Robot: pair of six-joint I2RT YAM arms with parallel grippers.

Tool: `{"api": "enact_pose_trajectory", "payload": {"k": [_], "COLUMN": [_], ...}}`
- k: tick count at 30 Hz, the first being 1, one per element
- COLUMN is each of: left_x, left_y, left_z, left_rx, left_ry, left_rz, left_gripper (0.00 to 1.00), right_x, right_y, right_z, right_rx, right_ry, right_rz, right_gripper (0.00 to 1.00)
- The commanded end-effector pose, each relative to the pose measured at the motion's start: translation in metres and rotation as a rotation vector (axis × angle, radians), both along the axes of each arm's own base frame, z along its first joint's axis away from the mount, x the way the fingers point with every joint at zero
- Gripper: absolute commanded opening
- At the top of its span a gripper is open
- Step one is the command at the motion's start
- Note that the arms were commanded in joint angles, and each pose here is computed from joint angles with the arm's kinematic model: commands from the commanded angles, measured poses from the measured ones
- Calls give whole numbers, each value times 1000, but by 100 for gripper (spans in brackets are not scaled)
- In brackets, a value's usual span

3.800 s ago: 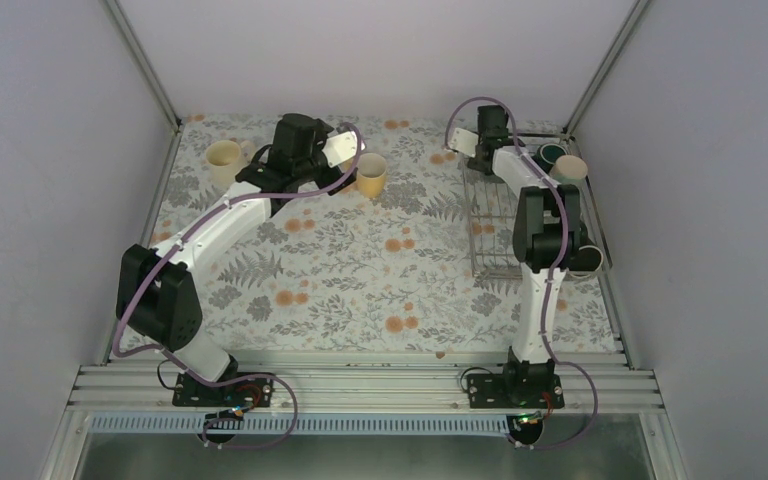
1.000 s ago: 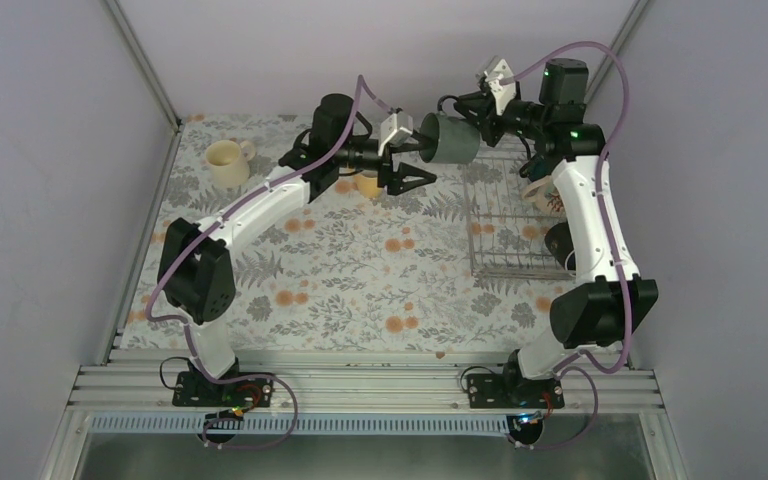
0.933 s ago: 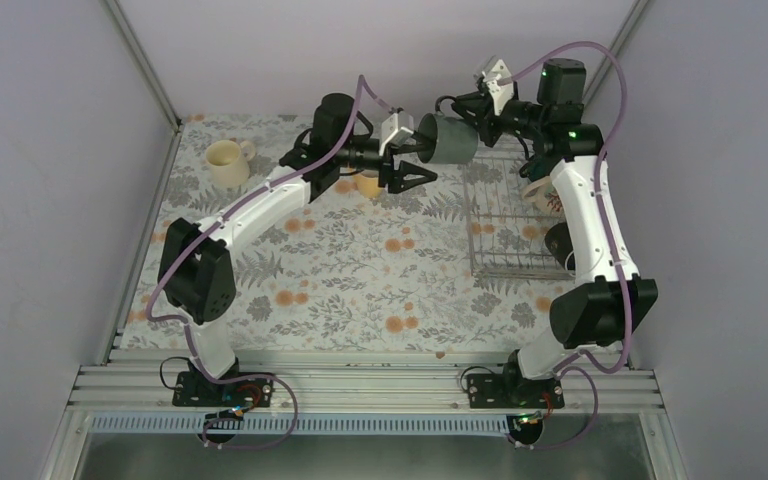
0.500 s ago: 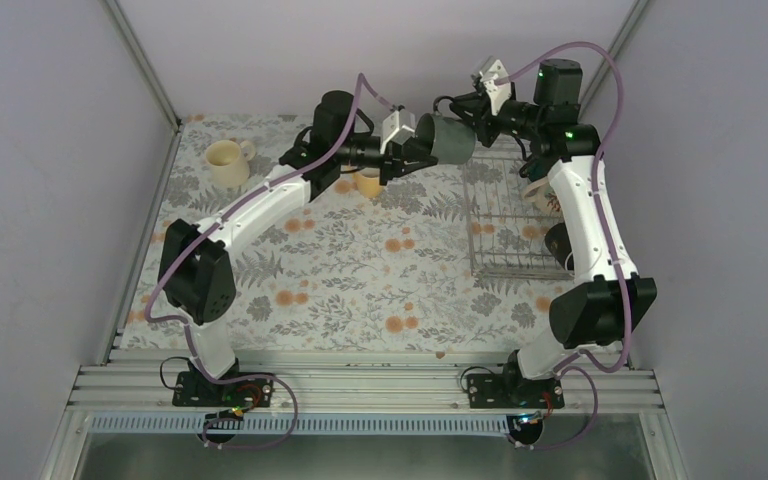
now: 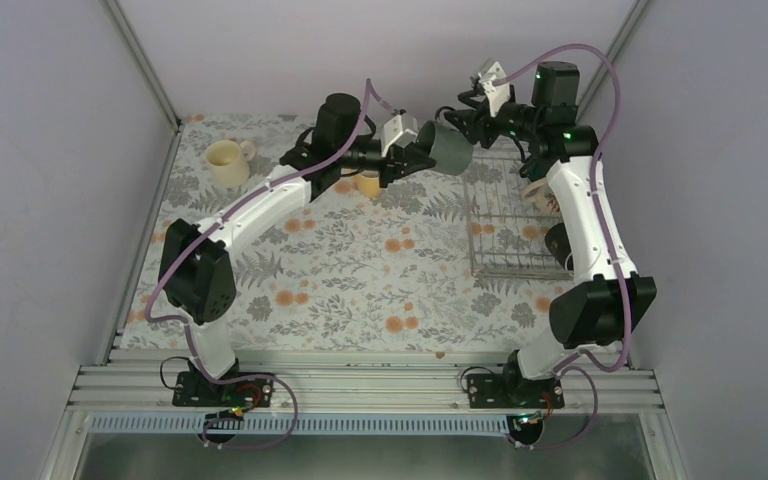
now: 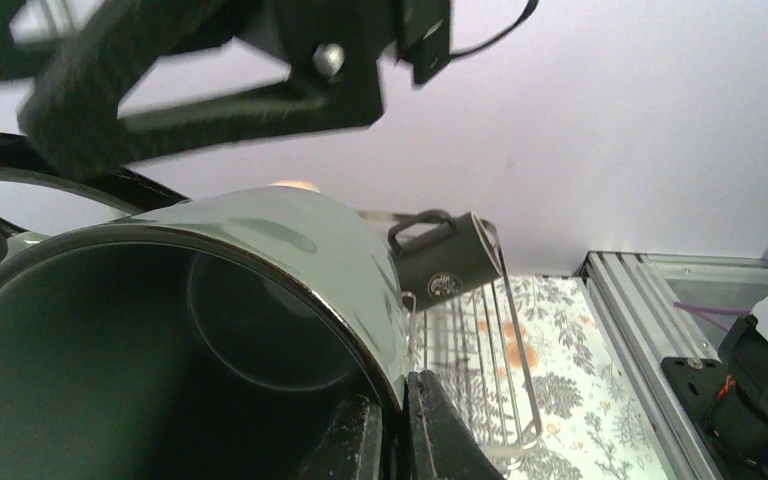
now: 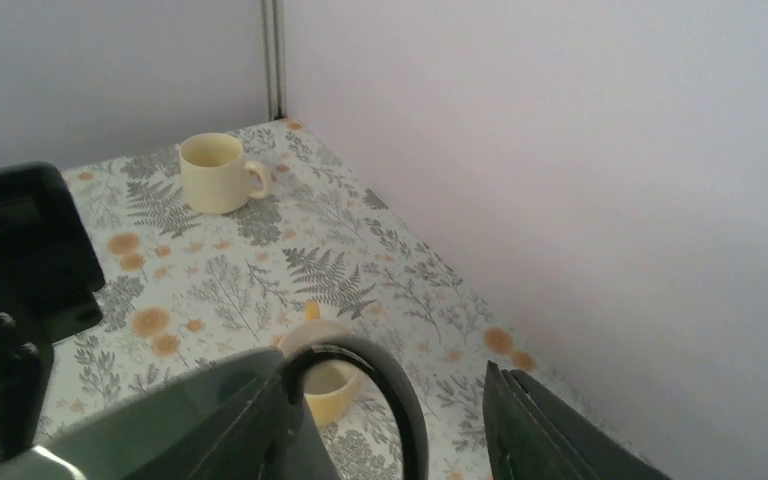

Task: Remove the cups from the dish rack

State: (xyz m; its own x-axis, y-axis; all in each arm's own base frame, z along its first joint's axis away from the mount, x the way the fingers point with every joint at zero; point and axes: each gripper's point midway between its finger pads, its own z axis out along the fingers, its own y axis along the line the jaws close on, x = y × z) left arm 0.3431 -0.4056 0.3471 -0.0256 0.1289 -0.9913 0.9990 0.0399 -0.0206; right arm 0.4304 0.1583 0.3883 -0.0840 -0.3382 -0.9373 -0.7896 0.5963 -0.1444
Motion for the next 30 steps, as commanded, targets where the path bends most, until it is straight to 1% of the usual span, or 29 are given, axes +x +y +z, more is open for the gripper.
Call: {"api": "enact_pose_trajectory", "payload": {"k": [1,2,3,4,8,11,15,19,21,24,26,30], "left_x": [-5,-5,-4,-2,11,26,54,90,111,136,147,160], "left_y": [7,9,11,14,31,47,83,142,172,224,254,303], "left_z": [22,23,23,24,27,23,16,19,11,6,-1,-31], "left_rx": [-6,1,9,16,39,107,216,343,451,574,644,812], "left_ry": [-79,-94,-109,-123,-172,-215,-271,-315,-345,-345,-337,-311], "left_rz": [22,32,46,63,140,225,353,458,505,567,580,578], "left_gripper": [2,2,2,2,2,2,2,2,3,2,2,2], "right_x": [-12,-11,-12,-12,-14,-13,-11,-10,-13,-19,-22,-31], "right_y": [9,7,4,2,-11,-25,-47,-62,-64,-64,-65,-68], "right_z": [26,26,27,28,30,34,36,22,14,3,-5,-21], "right_rx": [-10,-17,-25,-35,-71,-104,-157,-221,-238,-258,-264,-280], "right_ry": [-109,-112,-118,-130,-175,-197,-215,-186,-161,-124,-102,-76], "right_rz": [30,17,0,-16,-93,-179,-311,-379,-381,-366,-365,-376], "right_gripper": [63,79,91,99,100,100,100,100,100,100,100,100]}}
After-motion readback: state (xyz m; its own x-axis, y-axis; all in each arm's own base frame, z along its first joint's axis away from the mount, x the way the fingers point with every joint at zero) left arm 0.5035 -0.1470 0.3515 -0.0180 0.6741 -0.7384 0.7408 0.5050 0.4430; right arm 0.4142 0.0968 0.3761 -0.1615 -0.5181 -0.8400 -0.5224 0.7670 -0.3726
